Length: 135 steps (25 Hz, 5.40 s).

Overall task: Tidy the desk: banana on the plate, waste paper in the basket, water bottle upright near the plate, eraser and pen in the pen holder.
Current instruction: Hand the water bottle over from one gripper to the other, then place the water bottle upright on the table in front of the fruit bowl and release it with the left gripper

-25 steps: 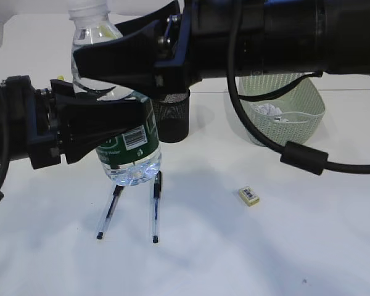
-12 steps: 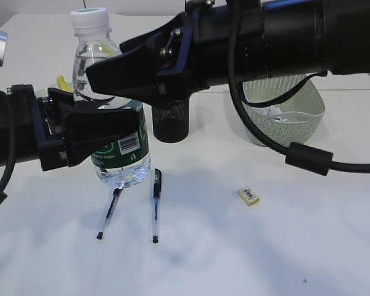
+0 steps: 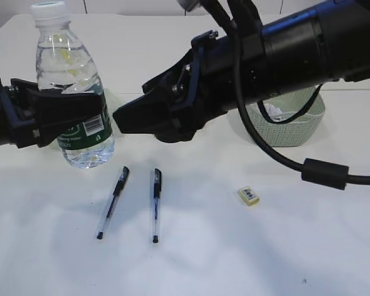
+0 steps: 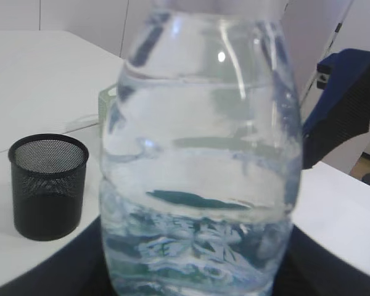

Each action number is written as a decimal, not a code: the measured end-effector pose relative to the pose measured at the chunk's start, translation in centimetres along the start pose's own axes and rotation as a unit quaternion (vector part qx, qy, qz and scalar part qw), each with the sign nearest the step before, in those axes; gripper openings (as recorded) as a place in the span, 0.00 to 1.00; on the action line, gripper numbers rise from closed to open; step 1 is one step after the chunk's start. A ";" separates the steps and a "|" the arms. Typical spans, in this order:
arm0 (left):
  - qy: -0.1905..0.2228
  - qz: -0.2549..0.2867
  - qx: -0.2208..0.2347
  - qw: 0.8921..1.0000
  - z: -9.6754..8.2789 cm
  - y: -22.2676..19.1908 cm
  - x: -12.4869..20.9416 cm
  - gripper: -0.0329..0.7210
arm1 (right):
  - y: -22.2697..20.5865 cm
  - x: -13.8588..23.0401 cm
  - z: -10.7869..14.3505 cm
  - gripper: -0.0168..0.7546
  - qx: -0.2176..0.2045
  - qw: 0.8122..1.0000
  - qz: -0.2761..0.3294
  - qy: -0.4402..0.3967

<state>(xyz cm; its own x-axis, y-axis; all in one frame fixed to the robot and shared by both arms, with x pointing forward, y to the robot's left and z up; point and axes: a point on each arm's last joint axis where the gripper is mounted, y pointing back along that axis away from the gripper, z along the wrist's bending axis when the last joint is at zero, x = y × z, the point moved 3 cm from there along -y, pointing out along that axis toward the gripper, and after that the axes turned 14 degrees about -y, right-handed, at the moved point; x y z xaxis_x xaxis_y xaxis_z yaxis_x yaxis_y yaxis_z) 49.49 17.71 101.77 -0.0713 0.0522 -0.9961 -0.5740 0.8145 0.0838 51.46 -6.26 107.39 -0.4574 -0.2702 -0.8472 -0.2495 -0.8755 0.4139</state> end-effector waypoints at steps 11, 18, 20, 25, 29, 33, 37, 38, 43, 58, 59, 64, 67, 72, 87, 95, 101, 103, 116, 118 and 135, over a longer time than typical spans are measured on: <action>-0.014 0.019 -0.030 0.999 2.0 1.5 0.5 0.56 | 2.0 3.7 -3.1 0.76 0.124 0.977 0.149 -0.086; -0.024 0.033 -0.036 0.999 2.6 2.2 0.9 0.56 | 4.1 6.6 -5.0 0.76 0.243 0.924 0.260 -0.140; -0.030 0.040 -0.033 0.998 2.7 2.4 1.1 0.56 | 4.9 7.2 -5.6 0.76 0.279 0.906 0.285 -0.145; -0.033 0.046 -0.042 0.998 3.2 2.9 1.3 0.56 | 6.7 8.2 -6.6 0.76 0.341 0.868 0.331 -0.146; -0.030 0.051 -0.066 0.996 4.2 3.6 1.4 0.56 | 8.4 8.4 -8.2 0.76 0.380 0.848 0.329 -0.171; -0.027 0.053 -0.084 0.995 4.9 4.3 1.5 0.56 | 11.0 8.8 -10.4 0.76 0.416 0.826 0.308 -0.224; -0.025 0.055 -0.092 0.994 5.2 4.5 1.5 0.56 | 14.3 9.5 -12.6 0.76 0.460 0.791 0.271 -0.301; -0.025 0.058 -0.096 0.993 5.3 4.5 1.6 0.56 | 15.0 9.7 -13.0 0.76 0.468 0.782 0.263 -0.316; -0.015 0.058 -0.116 0.991 5.8 4.7 1.6 0.56 | 16.4 10.1 -13.7 0.76 0.483 0.767 0.250 -0.340; -0.047 0.023 -0.102 0.993 5.9 4.2 1.4 0.55 | 16.4 10.0 -13.8 0.76 0.483 0.767 0.247 -0.341; -0.055 0.022 -0.096 0.994 6.0 4.1 1.7 0.55 | 16.4 10.0 -13.8 0.76 0.484 0.768 0.247 -0.341; -0.058 0.020 -0.085 0.995 6.9 3.2 4.0 0.55 | 16.4 10.0 -13.8 0.76 0.484 0.768 0.246 -0.340; -0.055 0.035 -0.091 0.994 7.6 2.9 5.7 0.55 | 16.4 10.0 -13.8 0.76 0.484 0.768 0.246 -0.340; -0.075 0.052 -0.097 0.991 8.2 2.7 7.3 0.55 | 16.4 10.0 -13.8 0.76 0.484 0.768 0.246 -0.340; -0.081 0.091 -0.104 0.987 9.0 1.2 11.9 0.55 | 16.4 10.0 -13.8 0.76 0.484 0.769 0.245 -0.339; -0.060 0.107 -0.130 0.984 9.7 1.0 14.1 0.55 | 16.4 10.0 -13.8 0.76 0.484 0.769 0.245 -0.338; -0.056 0.093 -0.128 0.986 10.1 0.6 14.6 0.55 | 16.4 10.0 -13.8 0.76 0.484 0.769 0.245 -0.338; -0.056 0.088 -0.128 0.986 10.3 0.5 14.7 0.55 | 16.4 10.0 -13.8 0.76 0.484 0.769 0.245 -0.338; -0.042 0.076 -0.150 0.985 11.0 0.4 15.1 0.60 | 16.4 10.0 -13.8 0.76 0.484 0.769 0.246 -0.338; -0.043 0.076 -0.150 0.985 11.0 0.4 15.1 0.63 | 16.4 10.0 -13.8 0.76 0.484 0.769 0.246 -0.338; -0.046 0.086 -0.139 0.985 10.7 0.4 14.8 0.84 | 16.4 10.0 -13.8 0.76 0.483 0.770 0.248 -0.335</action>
<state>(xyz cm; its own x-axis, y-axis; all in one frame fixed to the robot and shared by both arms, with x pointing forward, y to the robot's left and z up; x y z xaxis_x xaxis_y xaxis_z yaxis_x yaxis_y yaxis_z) 56.93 25.02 86.80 -0.1200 0.2396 -0.9634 -0.7618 0.6001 0.2441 54.62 -28.83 101.11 -0.9575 0.0750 -0.2785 -0.2741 0.0632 0.9596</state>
